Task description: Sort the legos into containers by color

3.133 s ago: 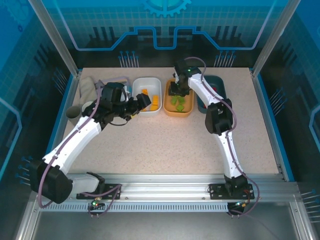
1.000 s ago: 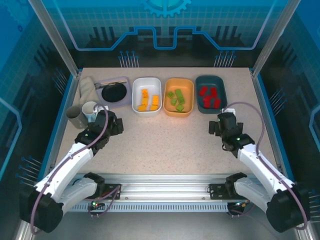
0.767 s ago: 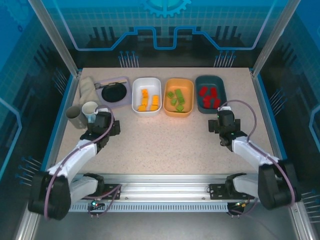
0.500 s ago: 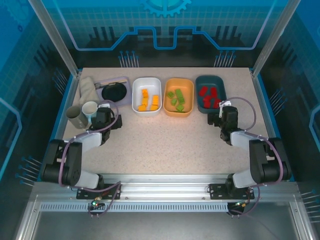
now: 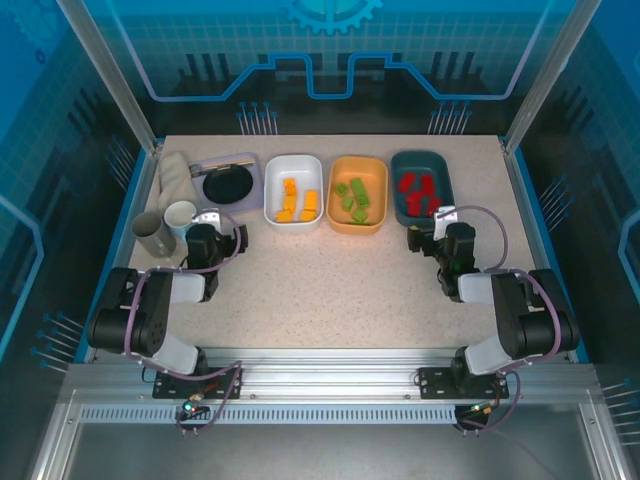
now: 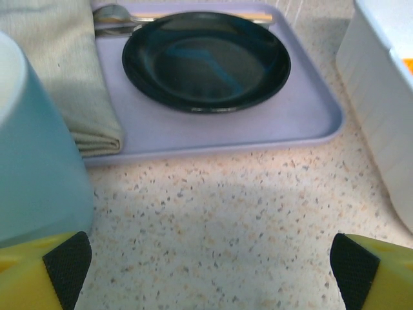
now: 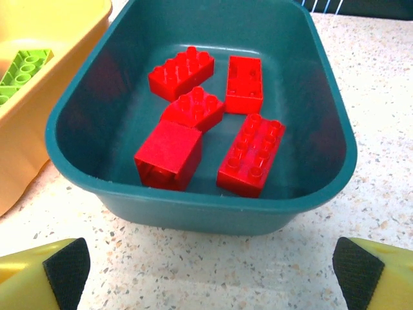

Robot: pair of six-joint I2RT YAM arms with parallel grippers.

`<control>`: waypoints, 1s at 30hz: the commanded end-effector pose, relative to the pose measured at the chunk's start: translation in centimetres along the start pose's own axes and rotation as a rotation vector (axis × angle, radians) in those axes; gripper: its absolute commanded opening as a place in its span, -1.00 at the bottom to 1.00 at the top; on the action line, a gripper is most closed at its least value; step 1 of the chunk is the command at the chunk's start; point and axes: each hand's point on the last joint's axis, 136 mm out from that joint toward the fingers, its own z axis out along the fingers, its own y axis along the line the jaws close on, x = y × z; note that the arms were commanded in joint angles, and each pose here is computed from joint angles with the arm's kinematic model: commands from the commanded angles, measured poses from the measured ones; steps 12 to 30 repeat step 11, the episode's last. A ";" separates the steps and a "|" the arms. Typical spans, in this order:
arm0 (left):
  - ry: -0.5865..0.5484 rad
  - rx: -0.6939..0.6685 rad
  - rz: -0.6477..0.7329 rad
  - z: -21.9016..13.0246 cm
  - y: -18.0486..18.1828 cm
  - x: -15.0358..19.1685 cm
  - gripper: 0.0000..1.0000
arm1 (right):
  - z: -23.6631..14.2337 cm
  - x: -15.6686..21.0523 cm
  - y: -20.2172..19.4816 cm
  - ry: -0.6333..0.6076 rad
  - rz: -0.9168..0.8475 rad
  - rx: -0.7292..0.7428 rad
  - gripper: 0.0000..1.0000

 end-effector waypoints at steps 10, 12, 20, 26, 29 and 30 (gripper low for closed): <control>-0.072 0.028 -0.002 0.0 -0.4 -2.0 0.98 | 0.3 -1.8 0.1 -0.057 -0.014 0.000 1.00; -0.068 0.035 0.001 0.0 -0.5 -1.9 0.98 | 0.2 -1.8 0.1 -0.057 -0.016 0.000 1.00; -0.068 0.035 0.001 0.0 -0.5 -1.9 0.98 | 0.2 -1.8 0.1 -0.057 -0.016 0.000 1.00; -0.068 0.035 0.001 0.0 -0.5 -1.9 0.98 | 0.2 -1.8 0.1 -0.057 -0.016 0.000 1.00; -0.068 0.035 0.001 0.0 -0.5 -1.9 0.98 | 0.2 -1.8 0.1 -0.057 -0.016 0.000 1.00; -0.068 0.035 0.001 0.0 -0.5 -1.9 0.98 | 0.2 -1.8 0.1 -0.057 -0.016 0.000 1.00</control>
